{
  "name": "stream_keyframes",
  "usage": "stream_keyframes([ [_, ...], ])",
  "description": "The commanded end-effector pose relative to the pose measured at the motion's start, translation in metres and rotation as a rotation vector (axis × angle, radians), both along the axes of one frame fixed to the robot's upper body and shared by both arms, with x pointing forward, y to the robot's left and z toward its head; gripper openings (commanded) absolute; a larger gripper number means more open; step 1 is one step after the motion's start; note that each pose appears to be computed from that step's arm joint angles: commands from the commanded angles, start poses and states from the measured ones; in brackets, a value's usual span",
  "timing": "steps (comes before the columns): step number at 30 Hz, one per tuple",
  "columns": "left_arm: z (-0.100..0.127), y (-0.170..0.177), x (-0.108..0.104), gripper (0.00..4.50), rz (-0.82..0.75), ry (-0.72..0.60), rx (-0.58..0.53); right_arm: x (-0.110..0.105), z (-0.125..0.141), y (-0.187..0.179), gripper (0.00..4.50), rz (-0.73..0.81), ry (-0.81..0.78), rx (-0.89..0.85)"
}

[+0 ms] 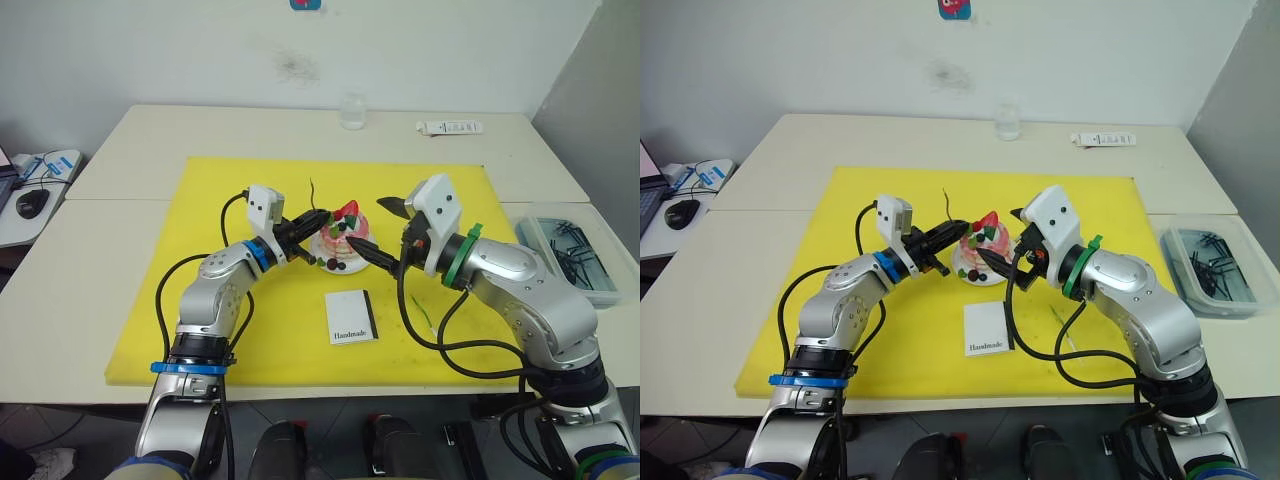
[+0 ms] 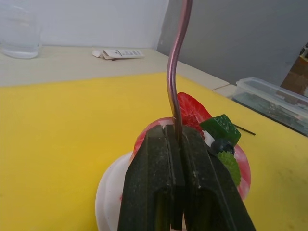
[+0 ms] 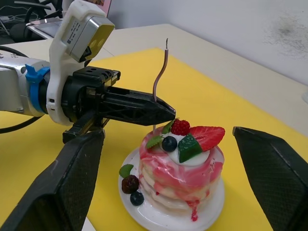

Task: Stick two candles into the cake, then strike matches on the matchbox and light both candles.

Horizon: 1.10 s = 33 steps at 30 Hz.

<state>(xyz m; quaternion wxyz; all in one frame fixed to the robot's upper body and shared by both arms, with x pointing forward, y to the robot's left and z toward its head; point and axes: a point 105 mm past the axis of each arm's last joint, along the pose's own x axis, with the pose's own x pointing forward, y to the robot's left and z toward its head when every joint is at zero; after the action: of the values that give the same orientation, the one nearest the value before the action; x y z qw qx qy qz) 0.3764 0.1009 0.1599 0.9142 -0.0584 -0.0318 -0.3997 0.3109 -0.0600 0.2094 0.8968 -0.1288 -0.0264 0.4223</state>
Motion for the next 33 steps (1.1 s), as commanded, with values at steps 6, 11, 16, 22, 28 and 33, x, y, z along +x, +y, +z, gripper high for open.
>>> stream_keyframes([
  [6, 0.004, -0.011, -0.003, 0.00, -0.016, -0.083, 0.039, -0.002, 0.013, -0.003, 4.46, -0.004, -0.058, -0.002],
  [11, 0.000, -0.013, -0.004, 0.00, -0.022, -0.093, 0.054, -0.002, 0.013, -0.004, 4.46, -0.007, -0.059, -0.004],
  [16, -0.004, -0.014, -0.006, 0.00, -0.029, -0.101, 0.080, -0.003, 0.012, -0.004, 4.46, -0.008, -0.060, -0.005],
  [22, -0.005, -0.014, -0.007, 0.00, -0.026, -0.103, 0.083, -0.003, 0.012, -0.004, 4.46, -0.008, -0.058, -0.009],
  [28, -0.001, -0.012, -0.006, 1.15, -0.015, -0.114, 0.079, -0.003, 0.012, -0.004, 4.50, -0.002, -0.056, -0.012],
  [33, 0.006, -0.008, -0.006, 2.77, -0.004, -0.131, 0.073, -0.002, 0.012, -0.003, 4.50, 0.002, -0.058, -0.013],
])
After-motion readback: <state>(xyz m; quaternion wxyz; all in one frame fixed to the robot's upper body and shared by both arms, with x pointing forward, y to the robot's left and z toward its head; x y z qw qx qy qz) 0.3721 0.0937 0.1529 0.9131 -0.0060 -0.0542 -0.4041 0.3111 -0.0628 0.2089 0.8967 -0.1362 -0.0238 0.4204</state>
